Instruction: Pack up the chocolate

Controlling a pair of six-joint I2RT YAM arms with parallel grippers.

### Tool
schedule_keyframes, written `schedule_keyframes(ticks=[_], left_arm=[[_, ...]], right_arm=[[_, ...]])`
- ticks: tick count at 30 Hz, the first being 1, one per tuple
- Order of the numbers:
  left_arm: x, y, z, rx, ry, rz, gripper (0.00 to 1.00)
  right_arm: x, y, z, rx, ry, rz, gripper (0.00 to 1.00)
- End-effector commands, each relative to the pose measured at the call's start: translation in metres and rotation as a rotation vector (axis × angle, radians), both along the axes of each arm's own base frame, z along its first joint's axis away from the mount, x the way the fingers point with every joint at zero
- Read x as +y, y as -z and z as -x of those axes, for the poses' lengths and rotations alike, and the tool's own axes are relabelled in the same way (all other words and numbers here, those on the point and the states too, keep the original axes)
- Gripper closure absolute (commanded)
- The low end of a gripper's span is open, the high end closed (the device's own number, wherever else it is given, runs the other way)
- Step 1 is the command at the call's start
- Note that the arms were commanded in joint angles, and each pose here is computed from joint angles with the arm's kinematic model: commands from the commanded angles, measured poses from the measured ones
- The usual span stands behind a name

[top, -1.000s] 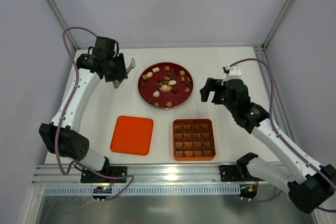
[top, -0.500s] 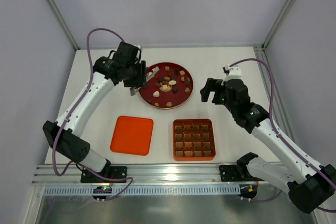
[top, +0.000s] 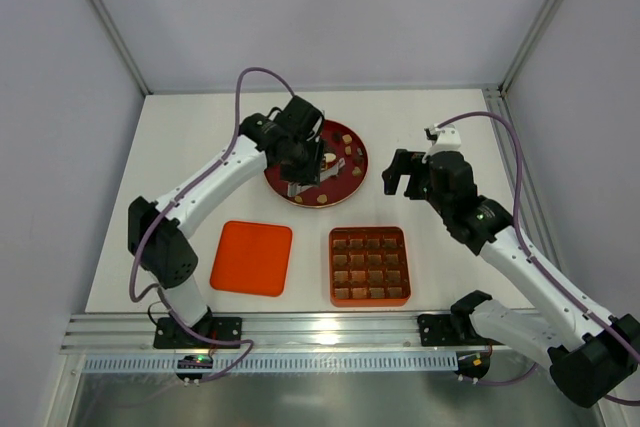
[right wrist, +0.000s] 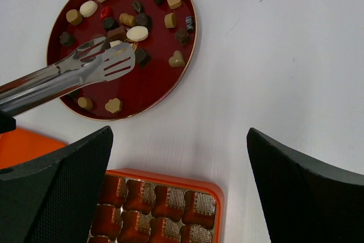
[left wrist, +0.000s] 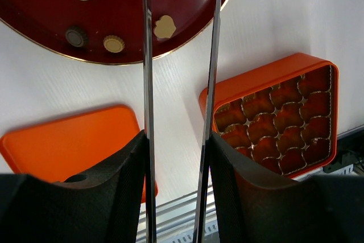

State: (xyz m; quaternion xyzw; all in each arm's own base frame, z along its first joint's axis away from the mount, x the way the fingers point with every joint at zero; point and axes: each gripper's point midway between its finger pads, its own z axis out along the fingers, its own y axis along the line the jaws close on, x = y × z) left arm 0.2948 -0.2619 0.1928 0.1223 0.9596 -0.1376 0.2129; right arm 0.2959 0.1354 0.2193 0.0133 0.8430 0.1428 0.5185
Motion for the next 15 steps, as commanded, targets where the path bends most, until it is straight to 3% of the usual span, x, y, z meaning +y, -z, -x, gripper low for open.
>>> schedule_keyframes(ticks=[1, 15], left_arm=[[-0.017, -0.014, -0.017, -0.061, 0.006, 0.049, 0.55], [-0.020, 0.012, -0.039, -0.048, 0.015, -0.049, 0.56]], right_arm=[[-0.004, -0.022, -0.002, -0.057, 0.016, -0.010, 0.00], [-0.009, -0.020, 0.001, -0.060, 0.032, -0.002, 0.00]])
